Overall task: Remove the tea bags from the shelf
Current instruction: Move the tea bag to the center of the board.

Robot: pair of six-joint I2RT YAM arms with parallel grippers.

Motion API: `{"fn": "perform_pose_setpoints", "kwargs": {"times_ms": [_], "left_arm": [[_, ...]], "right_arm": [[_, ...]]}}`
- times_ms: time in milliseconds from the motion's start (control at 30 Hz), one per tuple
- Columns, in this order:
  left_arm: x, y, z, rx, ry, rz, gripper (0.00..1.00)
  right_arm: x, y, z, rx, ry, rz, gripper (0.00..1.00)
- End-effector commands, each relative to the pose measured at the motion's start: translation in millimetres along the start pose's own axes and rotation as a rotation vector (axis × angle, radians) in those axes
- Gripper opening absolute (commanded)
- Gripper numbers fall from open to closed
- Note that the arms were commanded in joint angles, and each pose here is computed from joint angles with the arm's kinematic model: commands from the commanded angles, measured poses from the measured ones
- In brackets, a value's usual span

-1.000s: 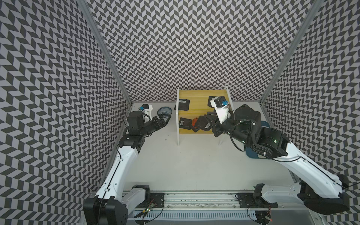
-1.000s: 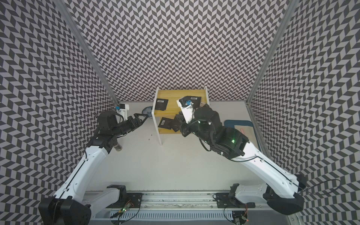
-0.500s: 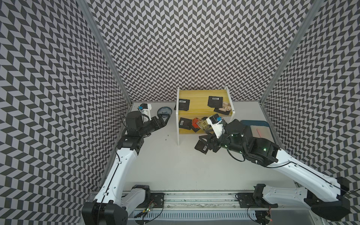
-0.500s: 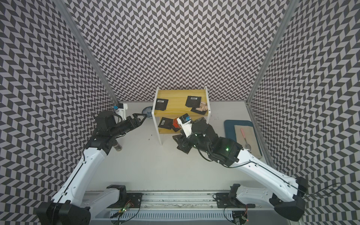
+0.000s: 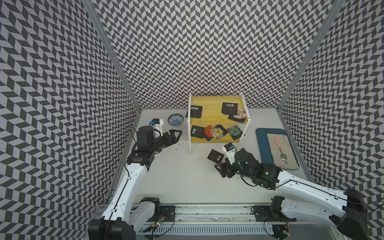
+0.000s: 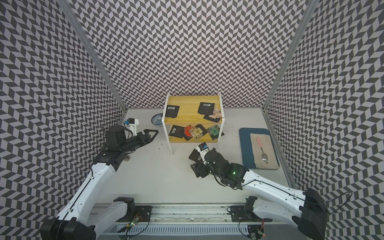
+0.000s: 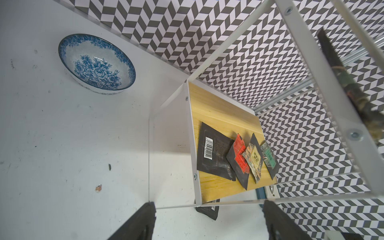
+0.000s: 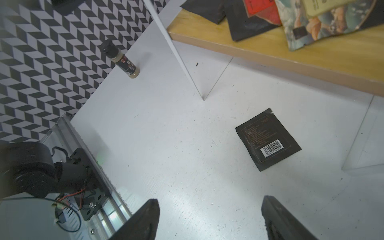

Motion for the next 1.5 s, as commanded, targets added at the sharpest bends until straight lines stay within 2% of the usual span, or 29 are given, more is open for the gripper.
{"fn": "perform_pose_setpoints", "kwargs": {"times_ms": [0, 300, 433, 767, 900, 1033, 1267, 1467], "left_arm": [[4.7, -2.7, 2.7, -0.029, -0.013, 0.009, 0.85], [3.1, 2.3, 7.0, -0.020, -0.001, 0.004, 0.85], [2.3, 5.3, 8.9, -0.016, 0.001, -0.004, 0.85], [0.2, 6.3, 8.2, -0.010, 0.006, -0.006, 0.85], [-2.1, 8.3, 8.2, 0.000, 0.011, -0.011, 0.85], [-4.0, 8.9, 7.5, 0.004, 0.012, -0.008, 0.85], [-6.7, 12.0, 8.3, 0.007, 0.019, -0.017, 0.85], [-8.6, 16.4, 10.6, 0.009, 0.024, -0.028, 0.85]], "right_arm": [[-8.6, -11.2, -11.8, -0.073, -0.134, 0.053, 0.83], [-45.5, -31.7, 11.3, -0.074, -0.107, 0.146, 0.85], [-63.5, -35.1, 20.0, -0.065, -0.052, 0.179, 0.84], [-91.9, -43.6, 34.1, -0.078, -0.029, 0.228, 0.80], [-103.7, -46.2, 40.6, -0.083, -0.007, 0.223, 0.75], [-112.2, -49.0, 41.2, -0.076, -0.011, 0.229, 0.73], [-120.2, -52.7, 31.3, -0.066, -0.059, 0.236, 0.77], [-132.2, -55.5, 26.8, -0.091, -0.079, 0.246, 0.71]]}}
Point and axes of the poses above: each gripper's point midway between its finger pads, its own x axis back along the fingers, its own y axis along the line the jaws close on, z = x × y, the point moved 8 cm from there along x, back along the fingers, and after that the axes turned 13 degrees about x, right-handed, at the moved point
